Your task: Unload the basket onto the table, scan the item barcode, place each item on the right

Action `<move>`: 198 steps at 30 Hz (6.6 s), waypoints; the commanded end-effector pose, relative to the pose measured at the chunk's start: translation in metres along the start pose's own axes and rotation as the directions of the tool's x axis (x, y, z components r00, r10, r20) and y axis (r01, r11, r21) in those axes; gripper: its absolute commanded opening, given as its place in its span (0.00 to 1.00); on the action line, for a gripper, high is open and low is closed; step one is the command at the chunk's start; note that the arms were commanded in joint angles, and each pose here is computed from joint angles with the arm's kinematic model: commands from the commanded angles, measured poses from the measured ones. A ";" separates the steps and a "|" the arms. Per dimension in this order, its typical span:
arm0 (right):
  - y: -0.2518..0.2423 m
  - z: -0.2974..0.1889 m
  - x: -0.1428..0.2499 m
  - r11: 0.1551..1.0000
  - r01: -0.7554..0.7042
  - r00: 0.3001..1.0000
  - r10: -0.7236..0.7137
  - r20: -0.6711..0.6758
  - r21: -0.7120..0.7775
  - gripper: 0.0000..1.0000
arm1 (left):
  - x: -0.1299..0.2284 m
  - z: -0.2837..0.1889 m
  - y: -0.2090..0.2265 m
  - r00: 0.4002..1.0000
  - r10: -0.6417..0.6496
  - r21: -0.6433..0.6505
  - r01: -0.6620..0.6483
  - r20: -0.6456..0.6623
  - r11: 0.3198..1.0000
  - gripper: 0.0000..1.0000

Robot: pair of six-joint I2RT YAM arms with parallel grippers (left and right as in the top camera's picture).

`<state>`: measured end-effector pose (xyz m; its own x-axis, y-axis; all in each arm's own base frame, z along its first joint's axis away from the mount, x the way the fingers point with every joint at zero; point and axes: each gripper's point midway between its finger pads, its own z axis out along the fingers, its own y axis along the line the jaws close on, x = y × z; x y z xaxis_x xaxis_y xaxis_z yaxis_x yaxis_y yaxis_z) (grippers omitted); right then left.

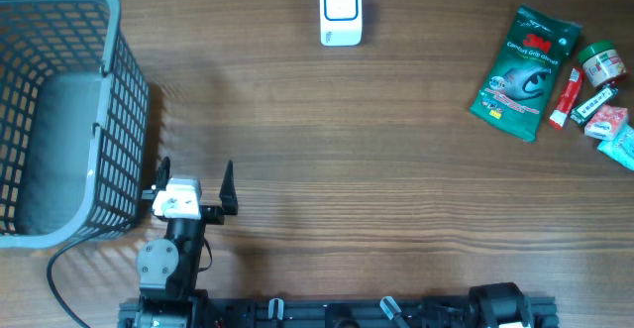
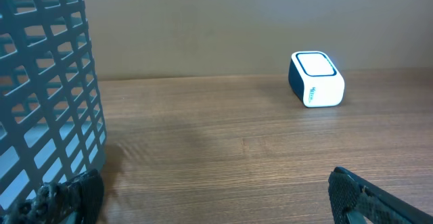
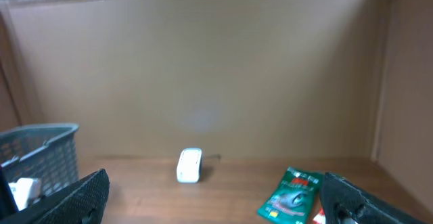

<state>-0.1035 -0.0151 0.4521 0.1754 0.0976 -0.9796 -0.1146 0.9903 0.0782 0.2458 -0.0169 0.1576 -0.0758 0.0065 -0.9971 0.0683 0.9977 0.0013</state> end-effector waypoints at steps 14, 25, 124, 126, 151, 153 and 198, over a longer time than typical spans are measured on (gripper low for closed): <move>-0.031 -0.024 -0.021 0.984 -0.110 0.963 0.070 0.261 0.141 1.00 | 0.001 0.000 -0.002 1.000 -0.006 0.011 0.006 0.000 1.000 1.00; -0.034 0.114 0.027 0.860 -0.490 0.870 0.473 0.138 0.141 1.00 | 0.001 0.000 -0.002 1.000 -0.006 0.011 0.006 0.000 1.000 1.00; -0.097 0.281 0.349 -0.078 -0.975 0.024 0.892 0.450 0.207 1.00 | 0.001 0.000 -0.002 1.000 -0.006 0.011 0.006 0.000 1.000 1.00; -0.097 0.281 0.349 -0.140 -0.974 -0.044 0.885 0.464 0.175 1.00 | 0.001 0.000 -0.002 1.000 -0.006 0.011 0.006 0.000 1.000 1.00; -0.105 0.273 0.319 0.523 -0.759 0.644 0.691 0.329 0.387 1.00 | 0.001 0.000 -0.002 1.000 -0.006 0.011 0.006 0.000 1.000 1.00; -0.110 0.270 0.318 0.649 -0.598 0.797 0.547 0.258 0.471 1.00 | 0.001 0.000 -0.002 1.000 -0.006 0.011 0.006 0.000 1.000 1.00; -0.133 0.254 0.316 0.748 0.008 0.997 0.041 -0.058 0.663 1.00 | 0.001 0.000 -0.002 1.000 -0.006 0.011 0.006 0.000 1.000 1.00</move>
<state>0.2174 -0.0896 0.1775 0.1092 0.1466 -0.9832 0.5525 0.8133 0.1826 0.2458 -0.0169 0.1575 -0.0757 0.0068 -0.9971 0.0684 0.9977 0.0017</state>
